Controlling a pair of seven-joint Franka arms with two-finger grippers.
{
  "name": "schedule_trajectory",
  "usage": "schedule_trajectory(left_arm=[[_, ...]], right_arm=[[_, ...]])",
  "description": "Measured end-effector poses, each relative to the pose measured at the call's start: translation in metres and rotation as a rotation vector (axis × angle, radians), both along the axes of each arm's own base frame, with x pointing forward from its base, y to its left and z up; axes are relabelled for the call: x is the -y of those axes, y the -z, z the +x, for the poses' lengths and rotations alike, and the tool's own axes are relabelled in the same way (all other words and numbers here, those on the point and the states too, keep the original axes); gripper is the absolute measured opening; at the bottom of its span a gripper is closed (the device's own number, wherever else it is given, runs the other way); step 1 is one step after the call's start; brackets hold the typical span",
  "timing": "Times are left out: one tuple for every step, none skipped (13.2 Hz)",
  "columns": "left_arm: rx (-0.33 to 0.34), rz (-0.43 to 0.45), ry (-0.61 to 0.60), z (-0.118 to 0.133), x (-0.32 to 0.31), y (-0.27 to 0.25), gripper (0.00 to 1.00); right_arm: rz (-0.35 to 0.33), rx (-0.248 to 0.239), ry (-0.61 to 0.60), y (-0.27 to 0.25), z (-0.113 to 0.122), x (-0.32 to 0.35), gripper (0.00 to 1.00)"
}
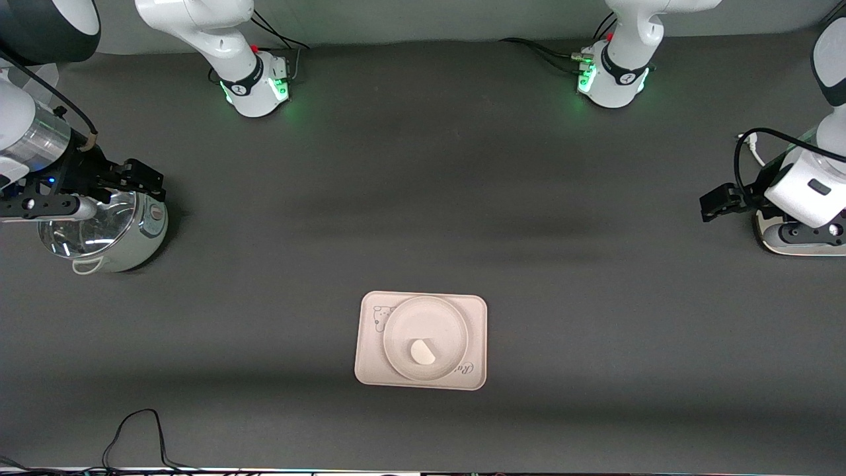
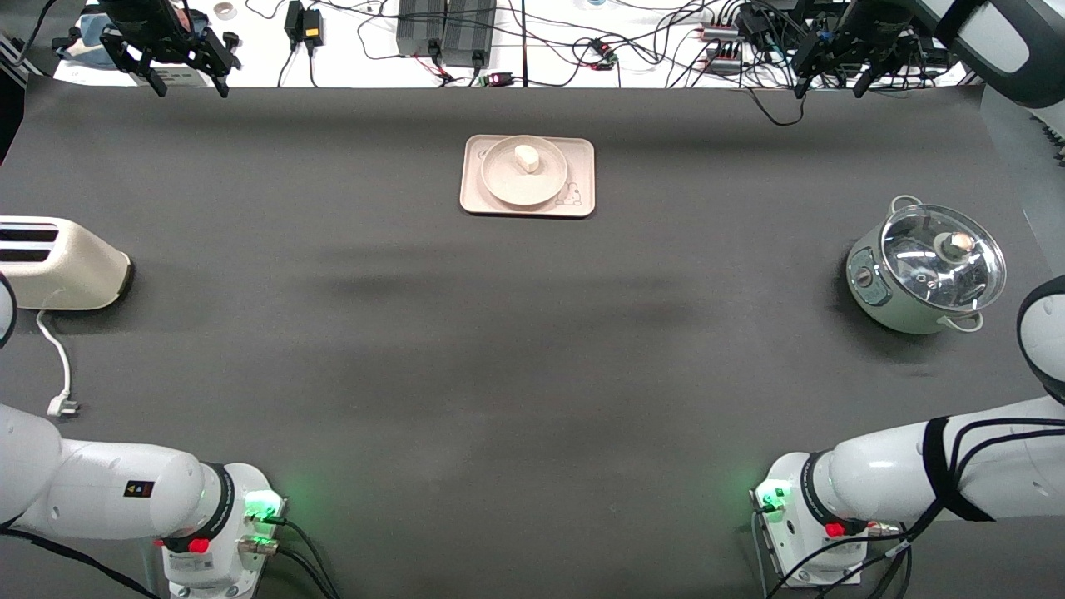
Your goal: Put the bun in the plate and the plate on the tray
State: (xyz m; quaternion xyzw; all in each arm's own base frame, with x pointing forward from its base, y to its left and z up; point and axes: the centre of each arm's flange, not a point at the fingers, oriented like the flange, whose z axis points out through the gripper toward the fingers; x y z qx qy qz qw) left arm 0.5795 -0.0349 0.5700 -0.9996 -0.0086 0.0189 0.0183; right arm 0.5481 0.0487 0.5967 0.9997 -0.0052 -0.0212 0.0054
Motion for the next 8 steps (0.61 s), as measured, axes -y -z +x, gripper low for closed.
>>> schedule_trajectory(left_arm=[[0.001, 0.0, 0.0, 0.0, 0.0, -0.001, 1.0], [0.003, 0.0, 0.0, 0.0, 0.0, -0.002, 1.0], [0.006, 0.0, 0.0, 0.0, 0.0, -0.003, 1.0], [0.009, -0.001, 0.0, 0.001, 0.0, -0.004, 1.0], [0.012, -0.001, 0.0, 0.001, 0.0, -0.006, 1.0], [0.017, -0.002, 0.001, 0.001, 0.001, -0.008, 1.0], [0.022, -0.002, 0.002, 0.001, 0.001, -0.011, 1.0], [0.024, -0.002, 0.001, 0.002, 0.001, -0.011, 1.0]], right_arm=[[0.001, 0.0, 0.006, 0.0, 0.0, 0.003, 1.0], [0.012, -0.001, 0.018, 0.0, 0.001, 0.009, 1.0], [0.036, -0.002, 0.037, 0.0, 0.001, 0.015, 1.0], [0.063, -0.004, 0.059, 0.0, 0.002, 0.024, 1.0], [0.08, -0.004, 0.076, -0.001, 0.002, 0.033, 1.0], [0.088, -0.003, 0.083, -0.001, 0.002, 0.037, 1.0], [0.091, -0.001, 0.083, -0.002, 0.001, 0.037, 1.0], [0.092, 0.0, 0.081, -0.003, 0.001, 0.036, 1.0]])
